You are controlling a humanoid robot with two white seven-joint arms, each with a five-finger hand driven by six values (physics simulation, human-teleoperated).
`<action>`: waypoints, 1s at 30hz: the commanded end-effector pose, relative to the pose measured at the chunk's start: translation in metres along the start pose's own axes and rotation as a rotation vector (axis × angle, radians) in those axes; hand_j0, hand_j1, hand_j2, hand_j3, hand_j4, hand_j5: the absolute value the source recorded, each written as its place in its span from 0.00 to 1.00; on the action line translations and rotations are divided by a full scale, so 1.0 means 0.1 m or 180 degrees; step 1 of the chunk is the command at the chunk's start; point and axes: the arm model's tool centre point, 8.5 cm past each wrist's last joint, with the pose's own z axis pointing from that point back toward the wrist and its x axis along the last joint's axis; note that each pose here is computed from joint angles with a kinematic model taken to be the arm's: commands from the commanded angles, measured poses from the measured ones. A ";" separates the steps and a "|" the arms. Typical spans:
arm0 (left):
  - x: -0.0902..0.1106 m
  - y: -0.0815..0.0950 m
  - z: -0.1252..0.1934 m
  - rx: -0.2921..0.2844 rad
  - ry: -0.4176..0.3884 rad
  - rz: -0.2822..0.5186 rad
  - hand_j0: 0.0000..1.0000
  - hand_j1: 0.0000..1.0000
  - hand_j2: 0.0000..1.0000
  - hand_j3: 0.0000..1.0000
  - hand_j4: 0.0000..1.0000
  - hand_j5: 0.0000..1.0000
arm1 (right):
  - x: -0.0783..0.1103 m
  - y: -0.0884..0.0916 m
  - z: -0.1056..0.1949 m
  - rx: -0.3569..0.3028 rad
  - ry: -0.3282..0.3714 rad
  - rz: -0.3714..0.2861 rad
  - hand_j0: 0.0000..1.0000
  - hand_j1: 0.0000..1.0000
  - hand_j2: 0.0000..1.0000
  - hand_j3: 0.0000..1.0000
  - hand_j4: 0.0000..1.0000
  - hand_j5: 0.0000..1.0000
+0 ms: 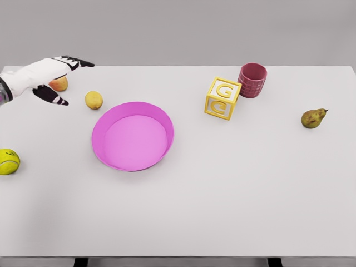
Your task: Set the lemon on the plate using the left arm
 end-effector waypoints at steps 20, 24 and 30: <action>0.04 -0.24 -0.55 -0.0545 0.0249 -0.0237 1.00 1.00 1.00 1.00 1.00 1.00 | 0.00 0.00 0.00 0.0001 0.0001 0.0001 1.00 1.00 1.00 1.00 1.00 1.00; -0.04 -0.30 -0.63 -0.0667 0.0339 -0.0157 1.00 1.00 1.00 1.00 1.00 1.00 | 0.00 0.00 0.00 0.0001 0.0001 0.0001 1.00 1.00 1.00 1.00 1.00 1.00; -0.18 -0.35 -0.64 -0.0779 0.0456 0.0038 1.00 1.00 1.00 1.00 1.00 1.00 | 0.00 0.00 0.00 0.0001 0.0001 0.0001 1.00 1.00 1.00 1.00 1.00 1.00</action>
